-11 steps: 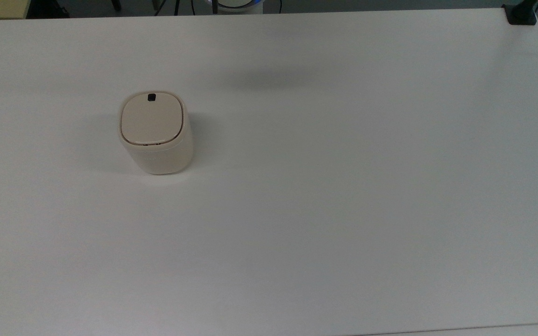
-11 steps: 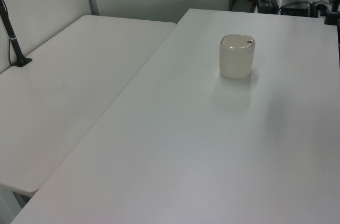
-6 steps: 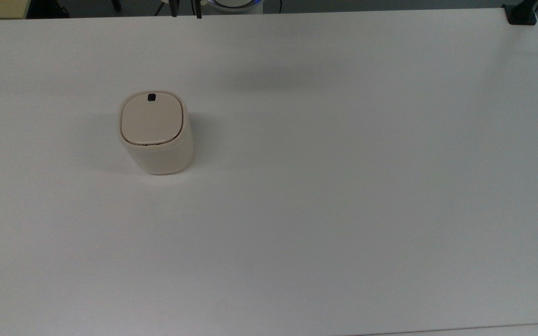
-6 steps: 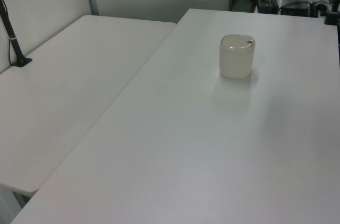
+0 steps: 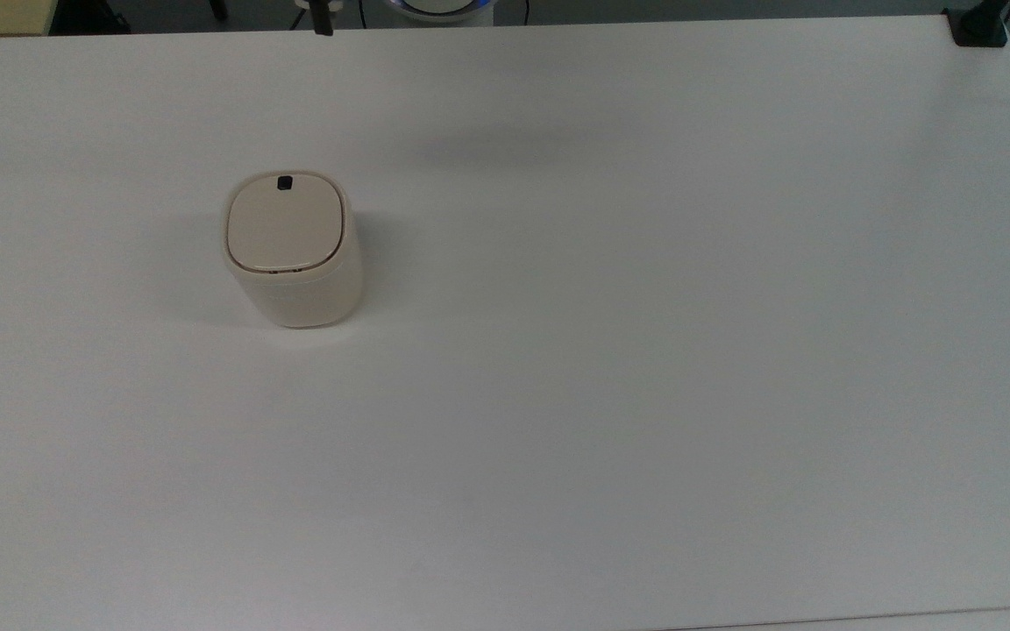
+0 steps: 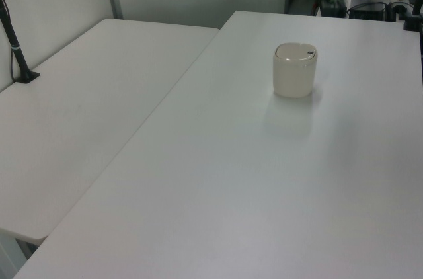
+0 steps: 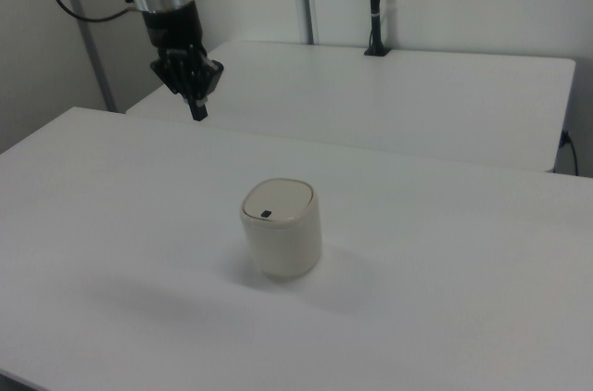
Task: Open the trash bin
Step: 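Lower the gripper onto the dark tab at the lid's edge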
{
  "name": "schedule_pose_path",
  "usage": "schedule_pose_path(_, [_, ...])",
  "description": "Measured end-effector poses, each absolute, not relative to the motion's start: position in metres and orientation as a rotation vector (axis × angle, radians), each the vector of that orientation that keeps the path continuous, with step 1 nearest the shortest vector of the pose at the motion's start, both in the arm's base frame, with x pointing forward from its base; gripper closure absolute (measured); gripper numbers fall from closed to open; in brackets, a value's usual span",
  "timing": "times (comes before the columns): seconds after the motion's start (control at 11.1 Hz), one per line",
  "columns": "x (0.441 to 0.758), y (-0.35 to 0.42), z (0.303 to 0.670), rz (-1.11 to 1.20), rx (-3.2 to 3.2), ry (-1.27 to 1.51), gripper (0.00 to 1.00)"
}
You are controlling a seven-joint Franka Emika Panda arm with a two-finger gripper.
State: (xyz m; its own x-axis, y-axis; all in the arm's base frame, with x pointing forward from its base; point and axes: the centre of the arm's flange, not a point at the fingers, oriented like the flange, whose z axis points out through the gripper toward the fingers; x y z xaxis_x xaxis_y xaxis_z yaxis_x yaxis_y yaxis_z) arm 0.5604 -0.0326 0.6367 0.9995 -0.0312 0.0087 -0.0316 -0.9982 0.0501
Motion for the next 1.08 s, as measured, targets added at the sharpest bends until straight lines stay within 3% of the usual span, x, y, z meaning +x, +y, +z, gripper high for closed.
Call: schedule_pose_path(1.08, [0.607, -0.116, 0.487, -0.020, 3.083, -0.132, 0.99])
